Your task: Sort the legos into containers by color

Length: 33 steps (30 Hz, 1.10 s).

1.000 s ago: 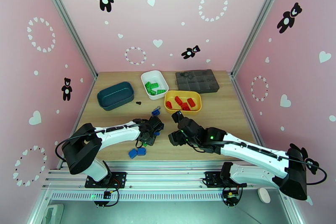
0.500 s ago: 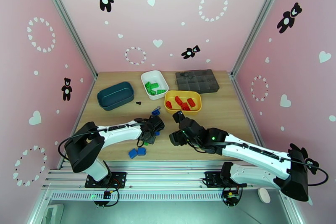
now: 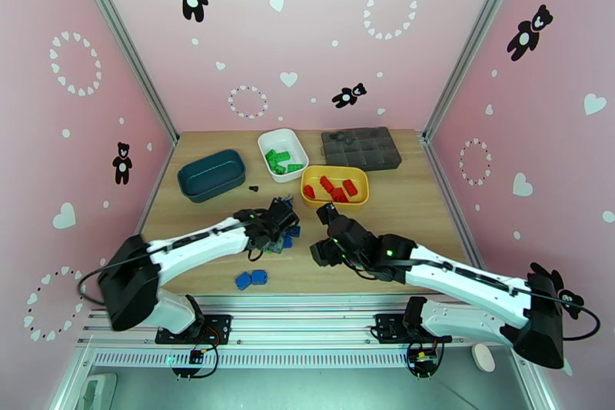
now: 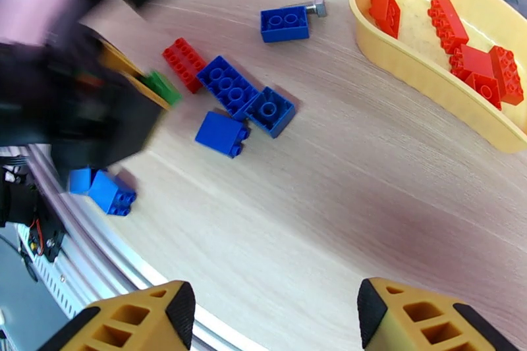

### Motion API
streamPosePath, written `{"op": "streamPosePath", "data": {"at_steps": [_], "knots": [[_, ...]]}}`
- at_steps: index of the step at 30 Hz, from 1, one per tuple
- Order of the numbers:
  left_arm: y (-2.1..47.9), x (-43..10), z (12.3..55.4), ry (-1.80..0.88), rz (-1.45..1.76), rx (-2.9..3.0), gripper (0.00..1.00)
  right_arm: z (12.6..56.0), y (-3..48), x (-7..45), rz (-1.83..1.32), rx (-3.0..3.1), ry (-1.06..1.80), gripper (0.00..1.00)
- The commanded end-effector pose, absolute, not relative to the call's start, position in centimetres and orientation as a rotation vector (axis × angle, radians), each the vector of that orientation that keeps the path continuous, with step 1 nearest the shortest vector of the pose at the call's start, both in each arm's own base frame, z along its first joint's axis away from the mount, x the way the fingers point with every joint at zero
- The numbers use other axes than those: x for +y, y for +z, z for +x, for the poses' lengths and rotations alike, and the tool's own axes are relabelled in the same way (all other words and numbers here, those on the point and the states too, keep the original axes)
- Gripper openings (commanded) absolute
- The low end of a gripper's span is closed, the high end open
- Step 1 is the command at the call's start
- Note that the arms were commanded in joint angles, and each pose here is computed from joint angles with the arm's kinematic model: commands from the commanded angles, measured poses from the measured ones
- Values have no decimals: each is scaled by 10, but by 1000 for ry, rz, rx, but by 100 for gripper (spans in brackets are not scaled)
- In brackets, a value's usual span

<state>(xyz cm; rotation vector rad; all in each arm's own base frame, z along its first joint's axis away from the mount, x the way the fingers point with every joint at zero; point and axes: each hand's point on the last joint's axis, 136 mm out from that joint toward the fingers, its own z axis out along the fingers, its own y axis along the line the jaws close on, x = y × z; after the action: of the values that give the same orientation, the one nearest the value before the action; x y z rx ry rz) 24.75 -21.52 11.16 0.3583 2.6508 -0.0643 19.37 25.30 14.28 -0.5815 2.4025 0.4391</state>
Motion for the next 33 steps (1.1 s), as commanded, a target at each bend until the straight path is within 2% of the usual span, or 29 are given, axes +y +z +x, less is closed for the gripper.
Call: {"op": "streamPosePath", "data": {"at_steps": [1, 7, 12, 21, 23, 26, 27, 33], "knots": [[144, -216, 269, -176, 323, 2603, 31, 216, 157, 272, -539, 2354, 490, 70], [195, -216, 347, -279, 162, 2474, 30, 260, 169, 276, -408, 2348, 557, 70], [218, -208, 424, -312, 6, 2395, 30, 285, 180, 261, -318, 2339, 578, 70], [191, -211, 537, -306, -108, 2402, 30, 297, 186, 241, -267, 2337, 585, 70], [184, -213, 556, -321, -124, 2406, 36, 296, 185, 239, -269, 2344, 575, 70], [183, -217, 570, -328, -119, 2396, 64, 293, 182, 235, -276, 2359, 557, 70], [187, -218, 570, -334, -117, 2389, 70, 292, 181, 234, -278, 2363, 551, 70], [213, -213, 545, -340, -116, 2334, 75, 289, 175, 231, -285, 2376, 537, 70]]}}
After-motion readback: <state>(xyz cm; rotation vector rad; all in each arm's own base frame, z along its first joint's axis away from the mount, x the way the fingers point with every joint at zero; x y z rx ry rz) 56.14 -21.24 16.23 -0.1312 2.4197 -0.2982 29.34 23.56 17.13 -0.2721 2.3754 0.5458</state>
